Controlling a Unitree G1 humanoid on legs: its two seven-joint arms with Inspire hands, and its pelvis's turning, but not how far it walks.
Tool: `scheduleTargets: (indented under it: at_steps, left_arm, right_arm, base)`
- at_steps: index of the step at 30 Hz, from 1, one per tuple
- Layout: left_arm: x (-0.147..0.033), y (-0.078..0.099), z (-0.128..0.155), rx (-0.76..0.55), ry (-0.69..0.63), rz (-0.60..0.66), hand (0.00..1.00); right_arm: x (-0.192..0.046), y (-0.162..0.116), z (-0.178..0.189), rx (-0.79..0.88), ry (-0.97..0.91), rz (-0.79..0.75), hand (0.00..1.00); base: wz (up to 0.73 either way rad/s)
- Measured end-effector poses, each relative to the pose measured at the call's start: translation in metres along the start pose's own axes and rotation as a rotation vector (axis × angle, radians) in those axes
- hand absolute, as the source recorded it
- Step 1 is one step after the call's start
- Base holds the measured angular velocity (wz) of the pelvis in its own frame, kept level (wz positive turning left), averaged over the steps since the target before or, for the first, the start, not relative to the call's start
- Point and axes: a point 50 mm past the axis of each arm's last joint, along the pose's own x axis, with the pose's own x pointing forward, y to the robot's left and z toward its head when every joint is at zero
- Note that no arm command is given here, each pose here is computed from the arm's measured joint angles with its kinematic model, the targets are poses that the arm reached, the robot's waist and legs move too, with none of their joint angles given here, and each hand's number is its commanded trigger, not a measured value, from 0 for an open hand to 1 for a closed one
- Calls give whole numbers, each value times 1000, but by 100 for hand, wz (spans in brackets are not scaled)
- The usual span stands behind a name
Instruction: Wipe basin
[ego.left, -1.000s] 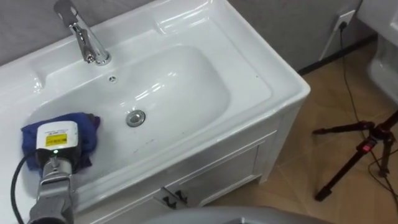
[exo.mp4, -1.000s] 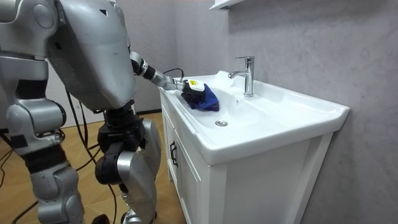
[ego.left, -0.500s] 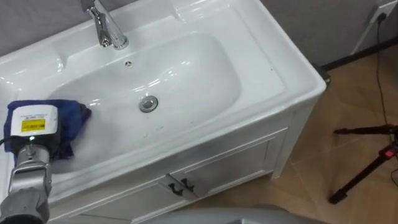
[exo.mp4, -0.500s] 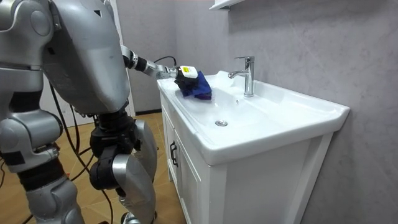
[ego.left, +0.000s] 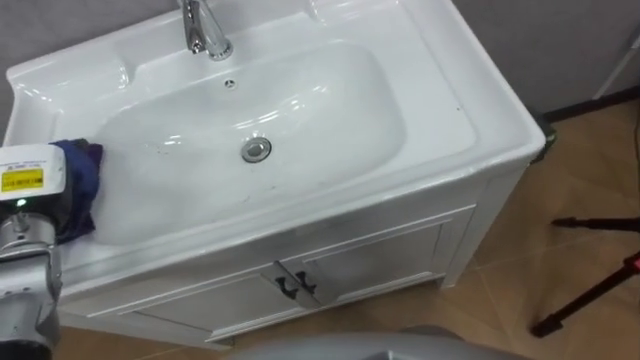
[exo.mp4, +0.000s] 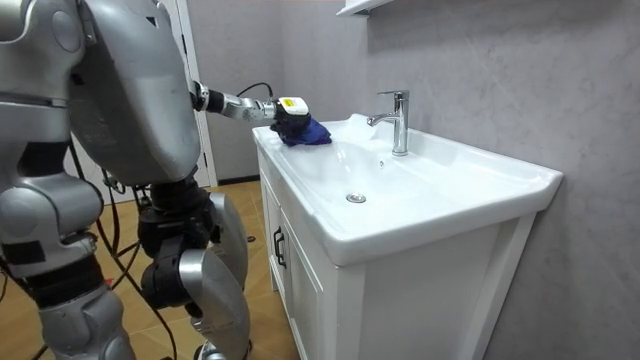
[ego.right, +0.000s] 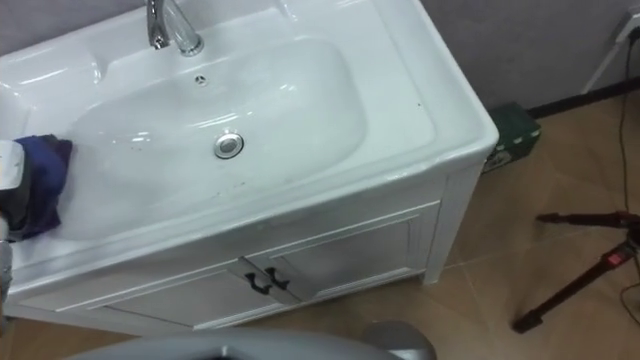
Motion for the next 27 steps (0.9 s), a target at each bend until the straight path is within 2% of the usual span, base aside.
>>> scheduleTargets:
  at_steps: [7,13,27]
  left_arm:
    - [2,26,31,-24,-141,43,100]
    - [2,39,38,-47,-176,66,100]
    - [0,41,44,-96,-191,45,100]
  right_arm:
    - [0,4,4,-22,-33,36,0]
    - [0,5,1,-16,-28,41,0]
    - [1,7,3,-54,-26,23,0]
  base:
    - [1]
    - [-6]
    - [1]
